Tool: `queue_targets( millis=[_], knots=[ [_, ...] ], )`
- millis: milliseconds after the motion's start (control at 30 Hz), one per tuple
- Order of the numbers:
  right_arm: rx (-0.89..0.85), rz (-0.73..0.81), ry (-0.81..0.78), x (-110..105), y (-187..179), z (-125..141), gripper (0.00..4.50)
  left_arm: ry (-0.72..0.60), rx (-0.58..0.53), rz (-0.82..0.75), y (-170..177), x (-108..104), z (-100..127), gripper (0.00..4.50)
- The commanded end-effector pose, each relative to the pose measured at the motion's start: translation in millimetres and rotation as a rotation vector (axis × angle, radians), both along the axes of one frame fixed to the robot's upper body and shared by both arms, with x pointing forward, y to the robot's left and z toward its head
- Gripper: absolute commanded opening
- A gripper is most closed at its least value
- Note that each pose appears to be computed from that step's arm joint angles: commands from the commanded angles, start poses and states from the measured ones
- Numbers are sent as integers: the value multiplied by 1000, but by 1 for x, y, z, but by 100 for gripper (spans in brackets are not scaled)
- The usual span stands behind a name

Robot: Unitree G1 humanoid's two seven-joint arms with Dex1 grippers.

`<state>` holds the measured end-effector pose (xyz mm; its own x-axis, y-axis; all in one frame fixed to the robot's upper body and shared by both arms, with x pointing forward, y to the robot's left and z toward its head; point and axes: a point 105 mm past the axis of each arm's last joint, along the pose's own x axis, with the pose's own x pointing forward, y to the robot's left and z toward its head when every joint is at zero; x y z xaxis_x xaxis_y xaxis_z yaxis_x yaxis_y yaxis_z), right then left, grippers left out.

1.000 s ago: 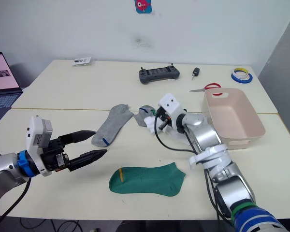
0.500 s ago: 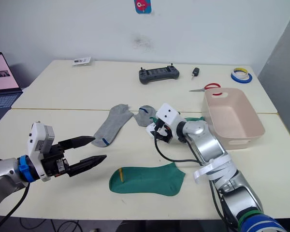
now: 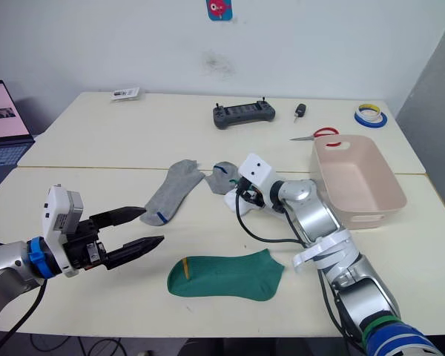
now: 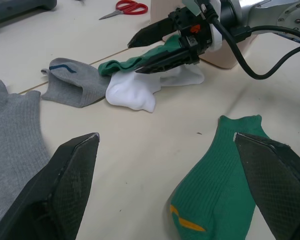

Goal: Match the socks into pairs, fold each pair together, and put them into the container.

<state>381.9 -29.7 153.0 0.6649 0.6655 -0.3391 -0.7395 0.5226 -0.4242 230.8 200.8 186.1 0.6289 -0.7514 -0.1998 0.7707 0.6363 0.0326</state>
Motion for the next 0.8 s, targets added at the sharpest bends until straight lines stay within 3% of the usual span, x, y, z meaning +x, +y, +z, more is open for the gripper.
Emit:
queue_targets(
  millis=[33,100,167,367,633,800],
  knots=[
    [-1,40,-69,-1,7,20,126,-52,-2,-11,-4,-1,10,450],
    [1,46,-68,-1,8,21,44,-53,-3,-11,-4,-1,10,450],
    [11,51,-62,-2,8,22,3,-53,-5,-11,-4,-1,9,450],
    [74,31,-59,2,2,36,3,-57,-7,-3,-3,-1,10,450],
    [185,-34,-155,19,-20,81,3,-67,-15,10,0,2,12,450],
    [257,-2,-214,15,-23,114,3,-82,-35,37,3,6,16,450]
  ],
)
